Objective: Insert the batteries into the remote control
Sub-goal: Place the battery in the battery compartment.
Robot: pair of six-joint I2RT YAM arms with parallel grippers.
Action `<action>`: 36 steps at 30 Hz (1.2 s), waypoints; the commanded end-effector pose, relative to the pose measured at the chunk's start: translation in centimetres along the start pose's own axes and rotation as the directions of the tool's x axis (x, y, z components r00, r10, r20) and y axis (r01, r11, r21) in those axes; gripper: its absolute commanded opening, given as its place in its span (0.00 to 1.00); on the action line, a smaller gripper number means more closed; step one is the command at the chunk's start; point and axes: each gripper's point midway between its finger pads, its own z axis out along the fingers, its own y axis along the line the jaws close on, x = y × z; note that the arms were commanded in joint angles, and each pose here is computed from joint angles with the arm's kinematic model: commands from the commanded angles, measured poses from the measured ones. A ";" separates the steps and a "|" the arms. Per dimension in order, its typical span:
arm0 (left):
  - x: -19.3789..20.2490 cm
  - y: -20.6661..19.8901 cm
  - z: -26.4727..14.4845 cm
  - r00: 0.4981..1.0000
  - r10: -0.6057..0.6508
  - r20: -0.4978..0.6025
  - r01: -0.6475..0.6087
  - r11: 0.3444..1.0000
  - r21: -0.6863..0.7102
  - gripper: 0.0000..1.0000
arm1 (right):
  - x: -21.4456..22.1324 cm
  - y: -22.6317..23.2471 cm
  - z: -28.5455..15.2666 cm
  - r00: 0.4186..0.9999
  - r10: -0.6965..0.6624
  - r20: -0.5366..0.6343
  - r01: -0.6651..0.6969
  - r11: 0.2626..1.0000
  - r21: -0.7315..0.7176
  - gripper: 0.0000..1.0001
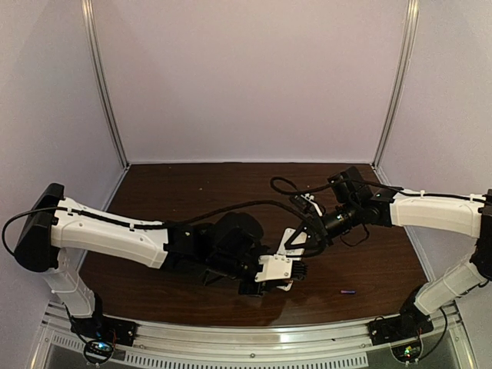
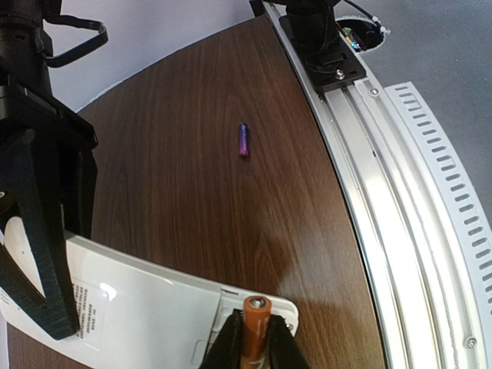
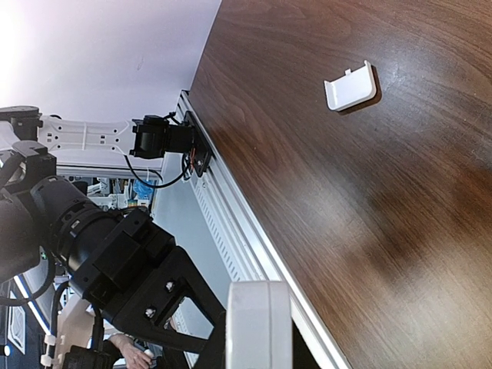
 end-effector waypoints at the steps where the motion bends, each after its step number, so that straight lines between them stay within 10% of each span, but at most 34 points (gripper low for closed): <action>1: 2.9 -0.2 0.2 0.995 -0.005 -0.099 0.005 1.000 -0.004 0.16 | -0.1 3.7 -0.8 0.998 -0.063 0.000 0.063 0.991 -0.117 0.00; 36: -1.3 4.2 -4.5 0.975 -0.207 0.086 0.218 0.964 -0.153 0.64 | -1.5 -0.1 0.4 0.999 0.019 0.051 -0.018 1.000 -0.010 0.00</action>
